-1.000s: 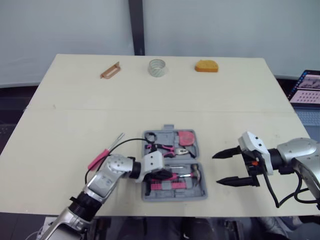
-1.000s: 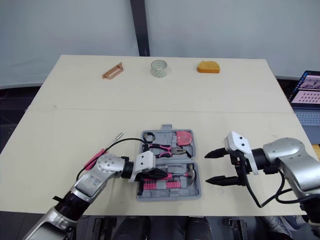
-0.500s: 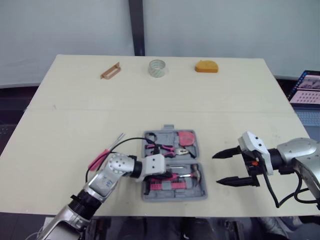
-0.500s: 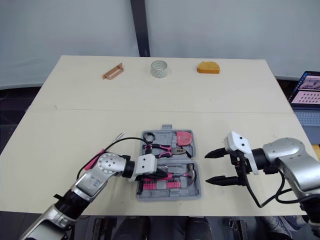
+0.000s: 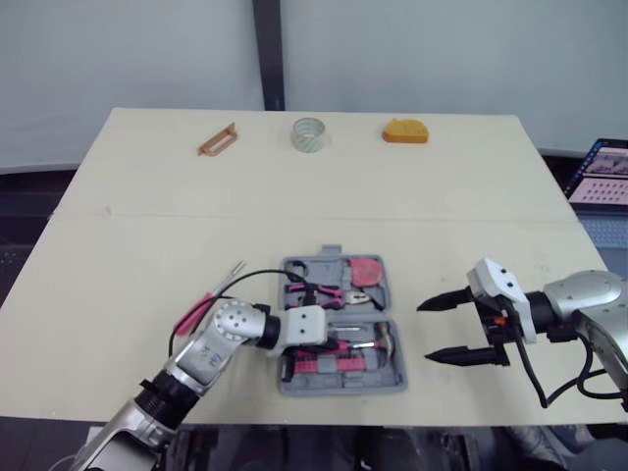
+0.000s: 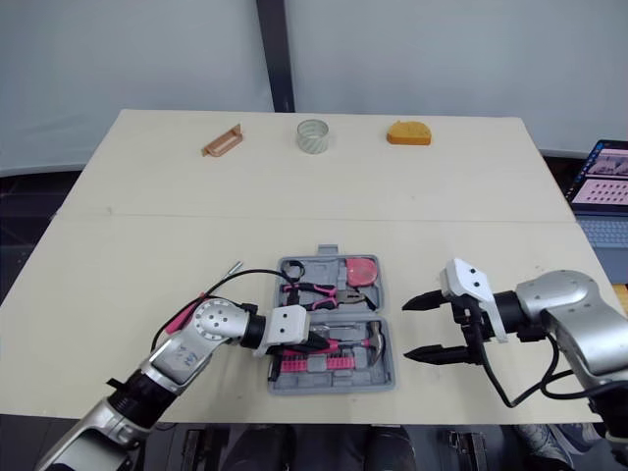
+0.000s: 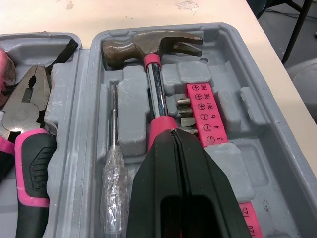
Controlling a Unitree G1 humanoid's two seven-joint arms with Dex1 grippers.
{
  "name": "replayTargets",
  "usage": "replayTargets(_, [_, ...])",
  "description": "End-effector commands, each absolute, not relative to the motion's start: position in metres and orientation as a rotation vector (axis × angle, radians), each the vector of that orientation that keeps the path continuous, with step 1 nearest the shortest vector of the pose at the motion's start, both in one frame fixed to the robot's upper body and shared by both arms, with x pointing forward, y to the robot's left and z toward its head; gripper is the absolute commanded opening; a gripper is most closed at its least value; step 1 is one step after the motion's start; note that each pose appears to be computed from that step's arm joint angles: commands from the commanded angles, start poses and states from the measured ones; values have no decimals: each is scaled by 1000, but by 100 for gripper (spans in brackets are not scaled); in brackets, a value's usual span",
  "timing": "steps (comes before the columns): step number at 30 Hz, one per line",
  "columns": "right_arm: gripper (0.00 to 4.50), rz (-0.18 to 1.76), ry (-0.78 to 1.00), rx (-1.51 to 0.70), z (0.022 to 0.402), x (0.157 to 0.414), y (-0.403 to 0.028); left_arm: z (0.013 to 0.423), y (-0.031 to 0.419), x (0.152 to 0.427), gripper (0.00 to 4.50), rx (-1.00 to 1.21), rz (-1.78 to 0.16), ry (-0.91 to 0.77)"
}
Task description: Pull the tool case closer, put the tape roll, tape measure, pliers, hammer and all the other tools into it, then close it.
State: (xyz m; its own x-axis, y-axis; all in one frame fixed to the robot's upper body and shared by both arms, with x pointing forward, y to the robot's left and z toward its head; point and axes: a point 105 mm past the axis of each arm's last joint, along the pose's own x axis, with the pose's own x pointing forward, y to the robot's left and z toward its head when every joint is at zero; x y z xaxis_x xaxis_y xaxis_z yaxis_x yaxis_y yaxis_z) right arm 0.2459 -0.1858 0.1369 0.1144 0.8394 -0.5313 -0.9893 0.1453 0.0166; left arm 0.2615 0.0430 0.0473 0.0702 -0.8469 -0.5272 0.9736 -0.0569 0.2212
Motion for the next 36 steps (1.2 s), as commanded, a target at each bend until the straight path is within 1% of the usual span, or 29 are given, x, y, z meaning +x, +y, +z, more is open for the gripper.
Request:
replayTargets(1, [450, 1373, 428, -420, 149, 248, -187, -2, 65, 248, 3, 676, -1513, 504])
replayTargets(17, [450, 1373, 427, -419, 149, 248, -188, -6, 66, 245, 3, 672, -1514, 527])
replayTargets(23, [450, 1372, 426, -417, 148, 248, -188, 8, 61, 247, 3, 599, -1521, 489])
replayTargets(25, [450, 1369, 425, -415, 147, 249, -189, 22, 57, 248, 3, 532, -1536, 459])
replayTargets(28, [450, 1359, 419, -407, 148, 251, -191, 48, 55, 257, 77, 455, -1508, 393])
replayTargets(31, [450, 1320, 403, -386, 152, 255, -195, 83, 65, 272, 236, 381, -1434, 314])
replayTargets(32, [450, 1301, 402, -375, 152, 257, -198, 94, 71, 276, 275, 371, -1401, 294])
replayTargets(33, [450, 1276, 401, -364, 153, 259, -201, 105, 81, 280, 330, 357, -1365, 276])
replayTargets(35, [450, 1229, 399, -338, 154, 262, -209, 119, 101, 283, 426, 336, -1290, 259])
replayTargets(36, [450, 1196, 392, -321, 155, 264, -213, 124, 119, 284, 439, 322, -1232, 263])
